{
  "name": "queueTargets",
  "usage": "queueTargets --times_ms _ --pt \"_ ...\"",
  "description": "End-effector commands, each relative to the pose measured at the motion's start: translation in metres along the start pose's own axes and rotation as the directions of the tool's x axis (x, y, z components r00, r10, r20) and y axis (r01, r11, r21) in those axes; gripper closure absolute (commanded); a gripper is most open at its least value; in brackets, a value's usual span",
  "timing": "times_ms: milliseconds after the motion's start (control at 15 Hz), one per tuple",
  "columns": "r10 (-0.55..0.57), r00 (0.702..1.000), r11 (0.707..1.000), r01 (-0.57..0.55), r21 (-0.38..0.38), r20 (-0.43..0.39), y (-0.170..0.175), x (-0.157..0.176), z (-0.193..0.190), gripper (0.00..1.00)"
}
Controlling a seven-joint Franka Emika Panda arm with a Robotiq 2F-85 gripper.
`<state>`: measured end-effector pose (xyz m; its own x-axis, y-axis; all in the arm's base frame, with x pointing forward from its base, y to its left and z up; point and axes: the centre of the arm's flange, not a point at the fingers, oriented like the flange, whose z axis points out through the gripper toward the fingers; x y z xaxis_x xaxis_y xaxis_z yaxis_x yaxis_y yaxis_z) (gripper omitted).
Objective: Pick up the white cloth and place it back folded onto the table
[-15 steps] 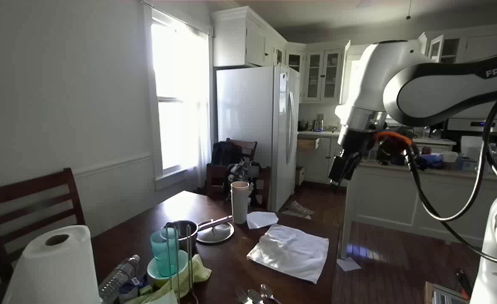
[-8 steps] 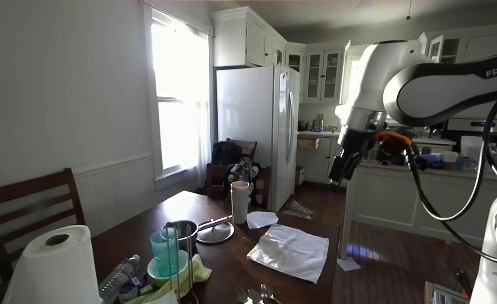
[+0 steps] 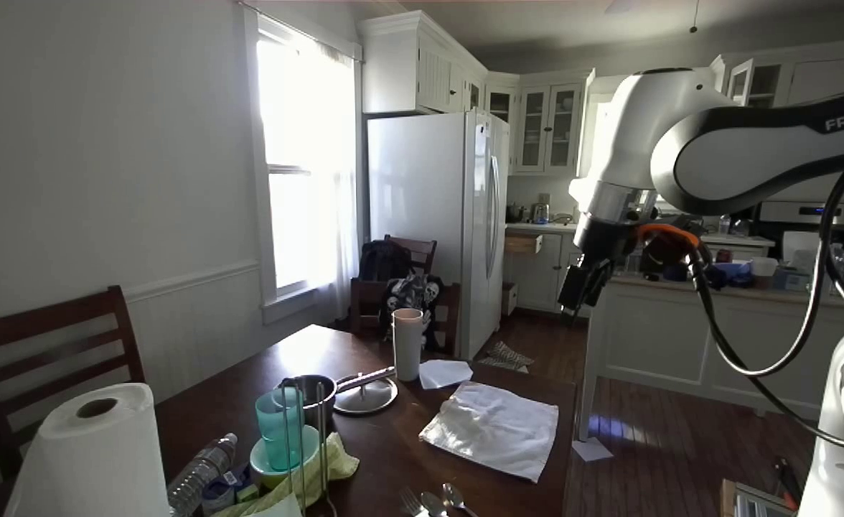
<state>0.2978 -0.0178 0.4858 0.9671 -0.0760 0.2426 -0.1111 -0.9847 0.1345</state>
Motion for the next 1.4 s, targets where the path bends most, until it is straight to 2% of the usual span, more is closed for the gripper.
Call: queueTargets --times_ms 0,800,867,1067,1333 --pt "0.000 1.000 1.000 0.000 0.000 0.000 0.000 0.000 0.000 0.00" --pt "0.000 1.000 1.000 0.000 0.000 0.000 0.000 0.000 0.000 0.00" --pt "0.020 1.000 1.000 -0.020 0.020 0.012 0.009 0.008 0.003 0.00" --pt "0.091 0.996 0.995 -0.091 0.040 0.021 0.030 0.026 0.019 0.00" --pt "0.161 0.987 0.985 -0.161 0.058 0.001 0.050 0.043 0.061 0.00"
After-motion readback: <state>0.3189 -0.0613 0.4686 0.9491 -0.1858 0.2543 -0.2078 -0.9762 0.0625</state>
